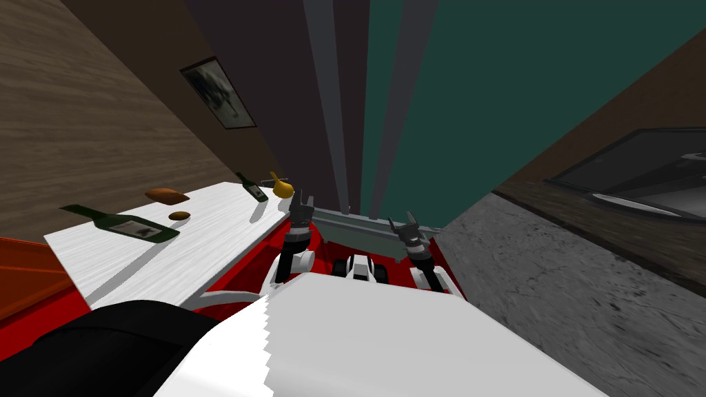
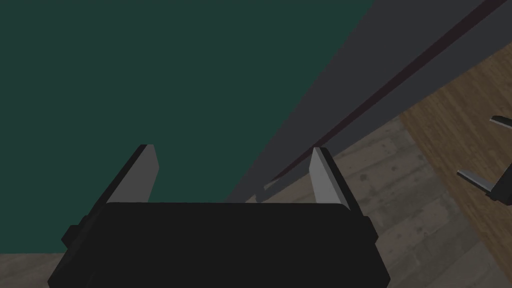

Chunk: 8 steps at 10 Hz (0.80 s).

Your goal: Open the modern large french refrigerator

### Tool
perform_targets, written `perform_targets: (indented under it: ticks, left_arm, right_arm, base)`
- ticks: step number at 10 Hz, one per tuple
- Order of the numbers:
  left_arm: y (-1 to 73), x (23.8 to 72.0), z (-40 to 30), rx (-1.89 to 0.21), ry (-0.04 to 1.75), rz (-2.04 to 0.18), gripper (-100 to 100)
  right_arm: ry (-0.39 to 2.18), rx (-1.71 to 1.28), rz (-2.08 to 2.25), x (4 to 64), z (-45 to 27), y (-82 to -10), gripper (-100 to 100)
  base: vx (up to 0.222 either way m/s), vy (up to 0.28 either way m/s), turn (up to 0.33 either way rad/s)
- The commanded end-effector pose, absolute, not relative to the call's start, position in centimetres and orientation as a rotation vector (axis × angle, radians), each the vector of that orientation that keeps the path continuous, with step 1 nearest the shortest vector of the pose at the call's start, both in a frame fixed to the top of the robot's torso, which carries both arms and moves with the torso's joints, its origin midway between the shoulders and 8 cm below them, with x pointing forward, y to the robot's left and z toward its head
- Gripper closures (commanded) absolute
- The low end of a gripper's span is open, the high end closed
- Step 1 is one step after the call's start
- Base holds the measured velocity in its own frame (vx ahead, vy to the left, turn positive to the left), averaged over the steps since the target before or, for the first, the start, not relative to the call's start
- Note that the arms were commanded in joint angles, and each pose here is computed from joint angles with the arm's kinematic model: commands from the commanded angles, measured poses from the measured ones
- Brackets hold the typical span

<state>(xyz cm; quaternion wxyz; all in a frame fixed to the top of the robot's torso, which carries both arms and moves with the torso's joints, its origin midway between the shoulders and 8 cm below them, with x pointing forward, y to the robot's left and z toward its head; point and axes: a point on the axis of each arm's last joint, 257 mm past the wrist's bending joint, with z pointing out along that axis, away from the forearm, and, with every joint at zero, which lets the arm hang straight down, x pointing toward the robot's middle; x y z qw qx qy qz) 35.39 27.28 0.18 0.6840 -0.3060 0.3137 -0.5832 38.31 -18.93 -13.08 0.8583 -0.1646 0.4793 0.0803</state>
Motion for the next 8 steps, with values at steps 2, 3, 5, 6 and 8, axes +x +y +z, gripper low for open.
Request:
perform_targets:
  ticks: [2,3,5,6,8]
  left_arm:
    - [27.3,35.4,0.2,-0.686,0.703,-1.307,0]
    - [27.3,35.4,0.2,-0.686,0.703,-1.307,0]
    - [27.3,35.4,0.2,-0.686,0.703,-1.307,0]
    - [27.3,35.4,0.2,-0.686,0.703,-1.307,0]
    - [27.3,35.4,0.2,-0.686,0.703,-1.307,0]
  right_arm:
    - [1.007,-0.406,0.104,38.4,-14.2,-18.4,-100]
    - [1.010,-0.440,0.073,38.4,-15.1,-18.0,-100]
    - [1.011,-0.478,0.036,38.5,-16.0,-17.6,-100]
    - [1.009,-0.483,0.028,38.5,-16.0,-17.6,-100]
    - [1.008,-0.521,-0.010,38.5,-17.0,-17.2,-100]
  base:
    - [0.023,0.011,-0.040]
    - [0.027,0.015,-0.043]
    - [0.022,0.016,-0.044]
    - [0.023,0.017,-0.026]
    - [0.023,0.014,-0.038]
